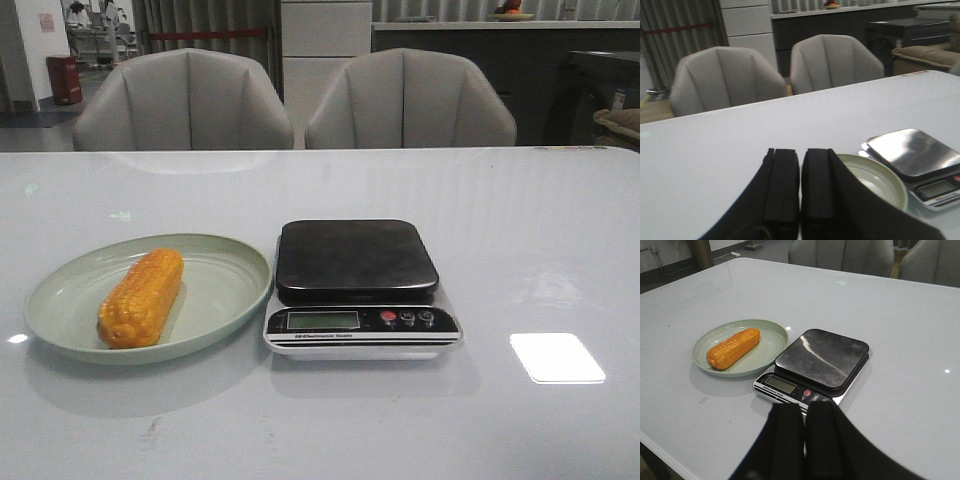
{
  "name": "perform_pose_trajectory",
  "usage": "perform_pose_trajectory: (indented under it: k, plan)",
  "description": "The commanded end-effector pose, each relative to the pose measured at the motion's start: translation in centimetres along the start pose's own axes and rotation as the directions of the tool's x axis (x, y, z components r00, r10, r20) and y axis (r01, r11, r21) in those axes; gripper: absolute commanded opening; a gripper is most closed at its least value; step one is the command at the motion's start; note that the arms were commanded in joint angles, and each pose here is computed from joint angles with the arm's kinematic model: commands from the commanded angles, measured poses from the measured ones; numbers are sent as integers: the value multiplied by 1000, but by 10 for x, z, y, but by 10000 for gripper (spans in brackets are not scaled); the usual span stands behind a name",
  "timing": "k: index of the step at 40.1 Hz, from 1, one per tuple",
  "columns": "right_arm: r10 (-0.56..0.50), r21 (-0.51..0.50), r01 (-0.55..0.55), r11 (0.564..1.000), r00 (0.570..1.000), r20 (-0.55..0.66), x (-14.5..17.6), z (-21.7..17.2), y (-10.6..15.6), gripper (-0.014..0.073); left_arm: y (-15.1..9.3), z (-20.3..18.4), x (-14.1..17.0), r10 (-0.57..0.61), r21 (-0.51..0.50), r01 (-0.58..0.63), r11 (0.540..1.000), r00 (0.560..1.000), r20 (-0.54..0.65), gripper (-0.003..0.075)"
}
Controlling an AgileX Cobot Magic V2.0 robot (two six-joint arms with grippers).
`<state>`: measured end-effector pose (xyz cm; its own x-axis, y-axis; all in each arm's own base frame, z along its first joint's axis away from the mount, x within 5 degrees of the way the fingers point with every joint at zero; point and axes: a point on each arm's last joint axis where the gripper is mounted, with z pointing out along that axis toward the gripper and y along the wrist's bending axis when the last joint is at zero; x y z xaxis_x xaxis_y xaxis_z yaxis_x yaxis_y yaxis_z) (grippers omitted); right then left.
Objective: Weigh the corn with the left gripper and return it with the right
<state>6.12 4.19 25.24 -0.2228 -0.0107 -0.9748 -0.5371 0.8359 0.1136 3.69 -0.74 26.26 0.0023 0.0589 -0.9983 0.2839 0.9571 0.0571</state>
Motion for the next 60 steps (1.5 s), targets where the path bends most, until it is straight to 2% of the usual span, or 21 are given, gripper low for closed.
perform_pose_trajectory:
  k: [1,9,15,55,60]
  plan:
    - [-16,9,15,1000,994,106,-17,-2,0,167,0,5,3,12,-71,-1,997,988,155,132]
    - [-16,9,15,1000,994,106,-17,-2,0,167,4,13,35,-23,-183,79,980,956,292,132]
    - [-16,9,15,1000,994,107,-17,-2,0,167,6,13,36,-13,-230,80,970,961,276,132]
    - [-16,9,15,1000,994,107,-17,-2,0,167,6,13,37,-13,-234,78,969,964,266,132]
    - [-49,26,47,999,993,108,-17,-2,-1,167,6,13,37,-13,-234,78,969,964,266,132]
